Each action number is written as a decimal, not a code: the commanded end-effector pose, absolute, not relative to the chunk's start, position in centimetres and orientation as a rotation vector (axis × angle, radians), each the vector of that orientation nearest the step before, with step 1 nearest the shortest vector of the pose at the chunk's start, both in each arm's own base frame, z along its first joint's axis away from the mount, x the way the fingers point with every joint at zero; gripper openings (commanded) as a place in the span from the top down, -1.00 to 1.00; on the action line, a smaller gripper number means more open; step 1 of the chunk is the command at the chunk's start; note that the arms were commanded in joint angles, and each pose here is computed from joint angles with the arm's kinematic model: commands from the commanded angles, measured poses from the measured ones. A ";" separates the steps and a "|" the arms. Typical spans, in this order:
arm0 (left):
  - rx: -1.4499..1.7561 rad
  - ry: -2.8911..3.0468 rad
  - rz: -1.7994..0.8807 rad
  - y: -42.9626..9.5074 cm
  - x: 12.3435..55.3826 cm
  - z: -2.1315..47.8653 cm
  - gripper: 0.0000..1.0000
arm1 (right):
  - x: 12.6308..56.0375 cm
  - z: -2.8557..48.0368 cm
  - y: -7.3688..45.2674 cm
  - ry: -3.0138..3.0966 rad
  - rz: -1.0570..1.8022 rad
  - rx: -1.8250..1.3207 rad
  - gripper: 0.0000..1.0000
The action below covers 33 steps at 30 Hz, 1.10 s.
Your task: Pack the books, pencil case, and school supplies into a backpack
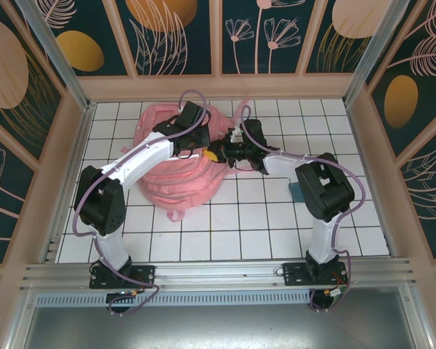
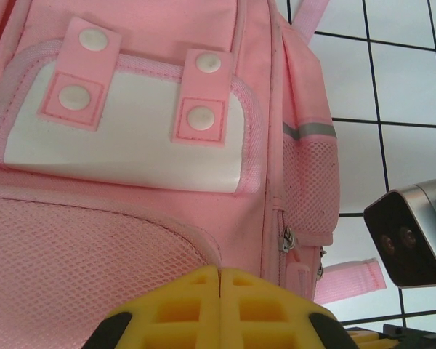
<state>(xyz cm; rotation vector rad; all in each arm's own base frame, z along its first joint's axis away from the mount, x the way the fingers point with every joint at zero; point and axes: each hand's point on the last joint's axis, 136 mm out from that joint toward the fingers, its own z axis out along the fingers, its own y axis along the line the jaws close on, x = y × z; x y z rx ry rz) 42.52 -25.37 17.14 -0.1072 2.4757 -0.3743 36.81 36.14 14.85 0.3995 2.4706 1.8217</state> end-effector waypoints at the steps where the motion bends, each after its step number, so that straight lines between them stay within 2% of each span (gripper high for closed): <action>1: -0.105 2.303 -0.557 -27.4 44.0 22.4 1.00 | 34.1 14.0 36.8 2.533 1.860 0.336 0.90; 3: -0.109 2.304 -0.559 -27.3 44.0 22.3 1.00 | 33.4 14.0 36.6 2.536 1.857 0.307 1.00; 11: -0.118 2.301 -0.603 -27.5 44.5 22.1 1.00 | 30.2 14.2 37.0 2.554 1.867 0.159 1.00; 17: -0.122 2.296 -0.664 -27.9 44.9 22.2 1.00 | 30.4 15.1 35.8 2.492 1.821 0.157 0.97; 21: -0.094 2.299 -0.752 -28.8 45.2 22.4 1.00 | 32.4 15.8 32.8 2.433 1.592 0.182 0.54; 28: -0.040 2.338 -0.784 -30.3 46.1 21.5 1.00 | 33.9 16.6 27.9 2.324 1.086 -0.023 0.08; 29: -0.045 2.336 -0.763 -30.1 46.3 21.6 0.91 | 33.8 16.7 27.7 2.313 1.045 -0.081 0.01; 33: -0.100 2.316 -0.689 -27.0 46.5 22.6 0.30 | 33.6 16.8 28.1 2.287 0.916 -0.319 -0.17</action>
